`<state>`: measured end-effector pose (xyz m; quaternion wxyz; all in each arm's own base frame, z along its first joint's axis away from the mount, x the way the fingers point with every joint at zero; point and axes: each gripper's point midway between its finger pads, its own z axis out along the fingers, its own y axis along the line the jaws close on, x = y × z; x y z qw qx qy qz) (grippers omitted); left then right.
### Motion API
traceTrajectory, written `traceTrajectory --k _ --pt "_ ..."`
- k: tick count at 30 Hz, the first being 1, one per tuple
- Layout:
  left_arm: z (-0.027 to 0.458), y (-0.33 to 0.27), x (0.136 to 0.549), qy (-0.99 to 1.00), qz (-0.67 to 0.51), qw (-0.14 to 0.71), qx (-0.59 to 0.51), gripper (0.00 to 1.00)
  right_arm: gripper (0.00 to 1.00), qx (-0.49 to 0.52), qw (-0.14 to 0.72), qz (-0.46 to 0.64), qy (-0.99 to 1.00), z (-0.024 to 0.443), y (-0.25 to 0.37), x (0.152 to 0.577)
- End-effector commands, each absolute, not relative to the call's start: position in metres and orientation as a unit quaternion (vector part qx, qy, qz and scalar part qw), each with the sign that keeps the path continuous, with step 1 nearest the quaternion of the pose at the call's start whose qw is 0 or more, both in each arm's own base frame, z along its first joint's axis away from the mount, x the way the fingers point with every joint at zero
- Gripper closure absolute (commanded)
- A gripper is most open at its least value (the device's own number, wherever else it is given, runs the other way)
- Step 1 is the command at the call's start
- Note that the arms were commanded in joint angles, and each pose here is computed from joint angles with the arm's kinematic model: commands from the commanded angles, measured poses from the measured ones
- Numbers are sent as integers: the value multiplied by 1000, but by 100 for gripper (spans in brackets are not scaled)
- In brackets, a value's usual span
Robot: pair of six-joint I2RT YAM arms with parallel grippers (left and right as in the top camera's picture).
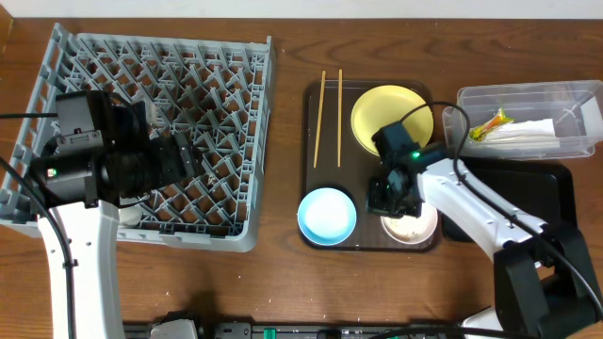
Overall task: Sort waste into correct bins and load items into the dishwasher
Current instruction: 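Tip the pink bowl over the black tray to empty the rice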
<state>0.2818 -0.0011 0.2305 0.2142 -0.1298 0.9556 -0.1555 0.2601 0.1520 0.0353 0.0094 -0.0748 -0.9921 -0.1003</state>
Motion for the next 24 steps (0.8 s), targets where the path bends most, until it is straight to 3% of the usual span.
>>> traceTrajectory --k 1,9,20,24 --pt "234 1 284 956 -149 219 -124 14 99 9 -38 -237 -971 94 185 286" --pt "234 1 285 956 -148 221 -124 14 99 -8 -101 -362 -926 168 148 303" --pt "234 1 285 956 -148 221 -124 14 99 -79 -158 -388 -904 169 30 295" --pt "234 1 285 956 -148 221 -124 14 99 -100 -225 -454 -856 174 8 300"
